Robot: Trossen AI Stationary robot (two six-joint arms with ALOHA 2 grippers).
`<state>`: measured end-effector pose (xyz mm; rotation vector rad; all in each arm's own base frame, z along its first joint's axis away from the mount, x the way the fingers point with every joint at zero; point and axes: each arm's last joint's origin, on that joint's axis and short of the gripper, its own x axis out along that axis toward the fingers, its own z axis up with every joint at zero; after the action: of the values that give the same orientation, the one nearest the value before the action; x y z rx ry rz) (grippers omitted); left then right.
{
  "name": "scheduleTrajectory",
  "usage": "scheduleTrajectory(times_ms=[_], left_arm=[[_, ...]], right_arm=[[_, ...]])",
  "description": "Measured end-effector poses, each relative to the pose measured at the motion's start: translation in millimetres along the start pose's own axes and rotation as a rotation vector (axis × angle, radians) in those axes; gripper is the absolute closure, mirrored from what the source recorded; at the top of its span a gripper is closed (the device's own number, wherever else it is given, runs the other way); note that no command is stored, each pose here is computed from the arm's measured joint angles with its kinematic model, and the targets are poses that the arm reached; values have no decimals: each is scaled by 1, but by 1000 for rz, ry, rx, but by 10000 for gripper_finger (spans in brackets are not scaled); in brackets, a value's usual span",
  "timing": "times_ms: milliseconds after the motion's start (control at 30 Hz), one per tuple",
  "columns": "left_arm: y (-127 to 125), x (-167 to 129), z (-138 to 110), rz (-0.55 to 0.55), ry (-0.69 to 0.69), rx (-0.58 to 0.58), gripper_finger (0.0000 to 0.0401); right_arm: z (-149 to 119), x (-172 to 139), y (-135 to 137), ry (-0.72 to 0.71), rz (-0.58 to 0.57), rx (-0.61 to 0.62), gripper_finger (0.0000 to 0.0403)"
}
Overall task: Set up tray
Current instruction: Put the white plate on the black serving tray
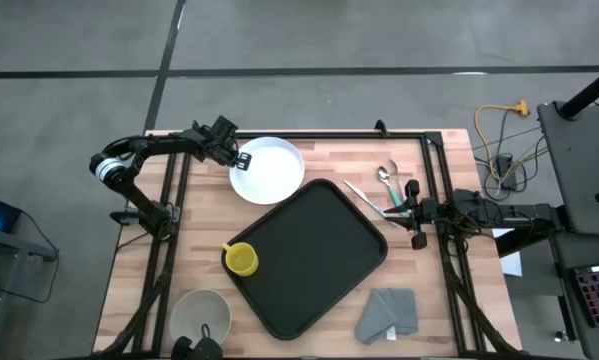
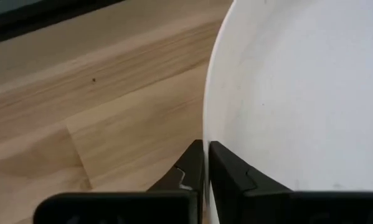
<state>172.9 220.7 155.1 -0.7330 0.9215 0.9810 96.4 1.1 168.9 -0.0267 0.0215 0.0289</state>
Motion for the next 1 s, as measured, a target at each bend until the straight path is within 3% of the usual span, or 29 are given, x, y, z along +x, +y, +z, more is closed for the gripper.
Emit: scheduleTrajectory(times_ms=[1000], left_arm=[[-6, -6, 11, -140, -89, 28, 400]], right_arm=[[0, 0, 0, 0, 0, 0, 335]])
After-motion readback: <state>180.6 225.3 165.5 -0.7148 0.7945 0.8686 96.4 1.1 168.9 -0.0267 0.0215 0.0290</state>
